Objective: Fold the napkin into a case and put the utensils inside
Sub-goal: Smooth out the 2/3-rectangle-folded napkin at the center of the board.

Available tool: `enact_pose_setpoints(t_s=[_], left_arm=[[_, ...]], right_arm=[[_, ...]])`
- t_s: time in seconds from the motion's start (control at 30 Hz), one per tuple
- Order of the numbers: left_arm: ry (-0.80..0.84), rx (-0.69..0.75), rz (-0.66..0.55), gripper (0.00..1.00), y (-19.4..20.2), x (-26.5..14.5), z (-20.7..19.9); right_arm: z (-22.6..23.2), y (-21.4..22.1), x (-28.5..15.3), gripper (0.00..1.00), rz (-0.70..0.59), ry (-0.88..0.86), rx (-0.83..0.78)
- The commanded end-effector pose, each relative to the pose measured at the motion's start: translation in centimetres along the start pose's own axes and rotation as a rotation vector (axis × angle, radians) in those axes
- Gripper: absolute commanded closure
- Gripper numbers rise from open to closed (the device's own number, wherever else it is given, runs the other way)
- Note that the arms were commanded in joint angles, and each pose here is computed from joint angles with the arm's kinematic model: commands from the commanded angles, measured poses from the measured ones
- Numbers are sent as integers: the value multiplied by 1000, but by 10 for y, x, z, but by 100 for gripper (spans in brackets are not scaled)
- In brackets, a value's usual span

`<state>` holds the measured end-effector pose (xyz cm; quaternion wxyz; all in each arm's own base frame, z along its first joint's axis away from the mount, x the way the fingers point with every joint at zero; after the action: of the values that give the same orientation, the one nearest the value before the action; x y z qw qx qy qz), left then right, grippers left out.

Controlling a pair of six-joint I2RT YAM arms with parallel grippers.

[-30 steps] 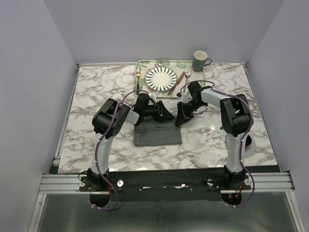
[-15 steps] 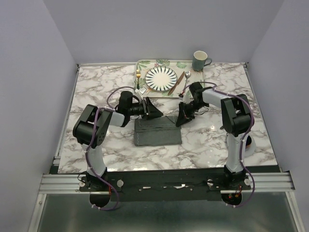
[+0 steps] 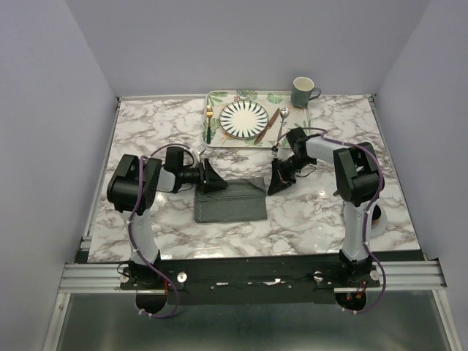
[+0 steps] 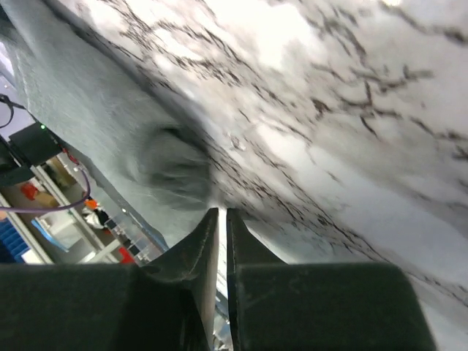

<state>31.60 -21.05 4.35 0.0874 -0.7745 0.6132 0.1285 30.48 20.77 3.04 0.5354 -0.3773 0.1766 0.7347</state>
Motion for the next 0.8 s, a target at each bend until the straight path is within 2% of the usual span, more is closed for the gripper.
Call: enact_pose_setpoints(t_s=[0.0, 0.13, 0.17, 0.23, 0.3, 0.33, 0.43, 0.53, 0.7, 0.77], left_arm=[[-43, -3, 10, 45, 14, -29, 15], [-2, 147, -5, 44, 13, -42, -30], [-25, 144, -2, 44, 15, -45, -31], [-71, 314, -38, 44, 3, -52, -44], [-144, 347, -13, 45, 9, -59, -41], [-184, 487, -19, 45, 3, -63, -43], [-245, 541, 22, 46, 8, -69, -37], [-239, 508, 53, 48, 16, -65, -33], [-244, 550, 67, 49, 20, -43, -35], [-261, 595, 100, 49, 28, -31, -35]], right_arm=[[-52, 31, 12, 83, 109, 198, 15], [-42, 23, 6, 83, 75, 170, -20], [-38, 21, 6, 83, 67, 150, -26], [-31, 18, 3, 83, 55, 135, -44], [-24, 16, 2, 82, 47, 111, -63], [-17, 16, 0, 81, 48, 101, -75], [3, 15, -11, 79, 26, 38, -96], [27, 3, -34, 76, -39, 2, -180], [53, -45, -74, 63, -198, 26, -281], [63, -72, -84, 53, -262, 17, -267]])
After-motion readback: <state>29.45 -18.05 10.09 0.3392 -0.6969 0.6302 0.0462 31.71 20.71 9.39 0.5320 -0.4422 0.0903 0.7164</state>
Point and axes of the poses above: each gripper's point midway between its finger pads, its own x axis out along the fingers, its own z axis along the line the jaws close on, y = z × x, the point moved 2 cm from there along -x, back along the fingers, and after that the axes turned 12 degrees about -x, right-handed, at the moved point
